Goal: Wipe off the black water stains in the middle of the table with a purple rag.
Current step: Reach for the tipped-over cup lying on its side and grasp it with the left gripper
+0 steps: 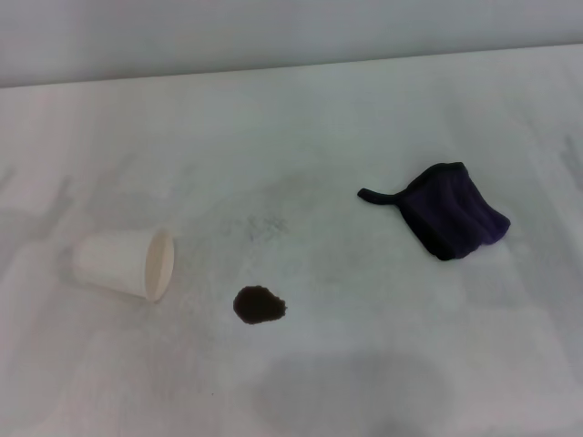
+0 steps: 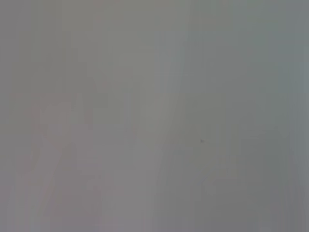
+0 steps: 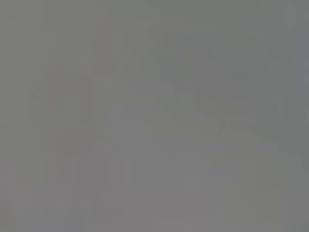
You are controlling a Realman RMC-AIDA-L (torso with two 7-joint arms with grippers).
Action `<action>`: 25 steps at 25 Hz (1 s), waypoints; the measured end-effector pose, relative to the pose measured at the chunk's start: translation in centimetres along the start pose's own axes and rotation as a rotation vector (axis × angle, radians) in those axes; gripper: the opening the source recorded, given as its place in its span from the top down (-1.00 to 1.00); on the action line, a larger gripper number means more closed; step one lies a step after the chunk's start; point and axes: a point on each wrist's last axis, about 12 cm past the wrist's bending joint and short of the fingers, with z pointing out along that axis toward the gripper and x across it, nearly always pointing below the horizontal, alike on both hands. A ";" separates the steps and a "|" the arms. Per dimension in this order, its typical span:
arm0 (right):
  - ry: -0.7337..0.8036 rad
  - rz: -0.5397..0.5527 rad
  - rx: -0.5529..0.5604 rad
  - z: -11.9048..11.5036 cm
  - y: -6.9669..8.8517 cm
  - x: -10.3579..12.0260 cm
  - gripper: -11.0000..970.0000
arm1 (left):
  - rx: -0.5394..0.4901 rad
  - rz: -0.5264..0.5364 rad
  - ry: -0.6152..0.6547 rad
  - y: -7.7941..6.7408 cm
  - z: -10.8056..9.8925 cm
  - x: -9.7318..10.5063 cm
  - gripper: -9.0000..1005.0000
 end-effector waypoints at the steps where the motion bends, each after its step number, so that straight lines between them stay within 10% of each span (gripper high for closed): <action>1: -0.001 0.000 0.000 0.0 0.0 0.0 -0.79 | 0.011 -0.003 0.004 0.5 0.0 -0.4 -0.76; 15: -0.003 0.002 -0.021 0.1 0.5 0.0 -0.79 | 0.280 0.017 0.279 7.6 -1.2 -9.7 -0.74; 25: -0.010 0.001 -0.037 0.2 0.8 -0.1 -0.79 | 0.381 0.339 0.667 5.9 1.9 -14.7 -0.74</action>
